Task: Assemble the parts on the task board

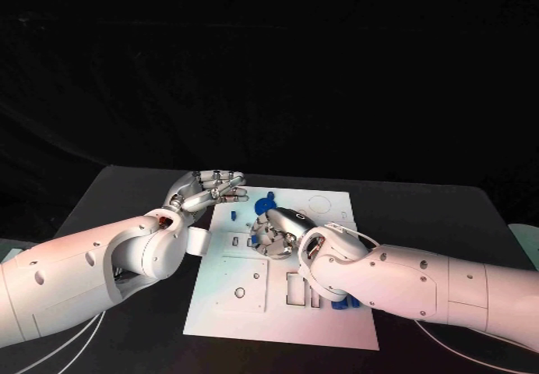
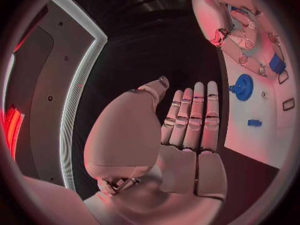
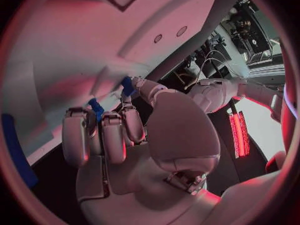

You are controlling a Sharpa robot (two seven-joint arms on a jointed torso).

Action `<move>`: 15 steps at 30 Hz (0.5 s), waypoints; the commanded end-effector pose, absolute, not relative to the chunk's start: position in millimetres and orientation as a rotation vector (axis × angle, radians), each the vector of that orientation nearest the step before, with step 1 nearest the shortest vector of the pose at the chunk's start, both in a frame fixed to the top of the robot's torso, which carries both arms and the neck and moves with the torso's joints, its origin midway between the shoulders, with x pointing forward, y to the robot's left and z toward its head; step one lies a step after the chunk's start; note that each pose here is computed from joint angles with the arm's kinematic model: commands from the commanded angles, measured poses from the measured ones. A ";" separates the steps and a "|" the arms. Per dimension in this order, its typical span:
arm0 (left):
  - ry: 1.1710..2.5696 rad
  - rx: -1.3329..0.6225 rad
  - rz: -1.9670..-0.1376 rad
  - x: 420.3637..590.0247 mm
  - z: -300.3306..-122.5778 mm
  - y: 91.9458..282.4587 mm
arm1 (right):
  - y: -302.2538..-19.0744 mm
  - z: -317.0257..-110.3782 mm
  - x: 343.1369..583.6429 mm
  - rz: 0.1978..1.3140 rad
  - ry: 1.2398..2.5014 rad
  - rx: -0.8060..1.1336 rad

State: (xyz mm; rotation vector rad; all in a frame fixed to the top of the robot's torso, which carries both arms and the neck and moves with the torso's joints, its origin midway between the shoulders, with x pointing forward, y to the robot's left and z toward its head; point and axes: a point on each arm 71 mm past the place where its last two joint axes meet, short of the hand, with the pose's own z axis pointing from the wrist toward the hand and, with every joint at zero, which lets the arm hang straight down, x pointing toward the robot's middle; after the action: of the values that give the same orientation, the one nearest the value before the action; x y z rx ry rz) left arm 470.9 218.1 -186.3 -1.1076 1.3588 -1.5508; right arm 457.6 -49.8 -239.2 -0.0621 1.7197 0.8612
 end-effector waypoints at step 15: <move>1.352 -1.101 -1.564 470.2 -184.6 217.2 | -57.9 -245.8 456.0 0.805 1.744 -0.086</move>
State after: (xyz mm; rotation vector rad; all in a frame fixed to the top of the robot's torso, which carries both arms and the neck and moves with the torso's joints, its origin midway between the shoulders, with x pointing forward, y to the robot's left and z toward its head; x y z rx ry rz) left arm 470.7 218.8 -186.1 -1.1080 1.3589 -1.5495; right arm 456.9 -54.9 -239.2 -0.0754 1.7123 0.8462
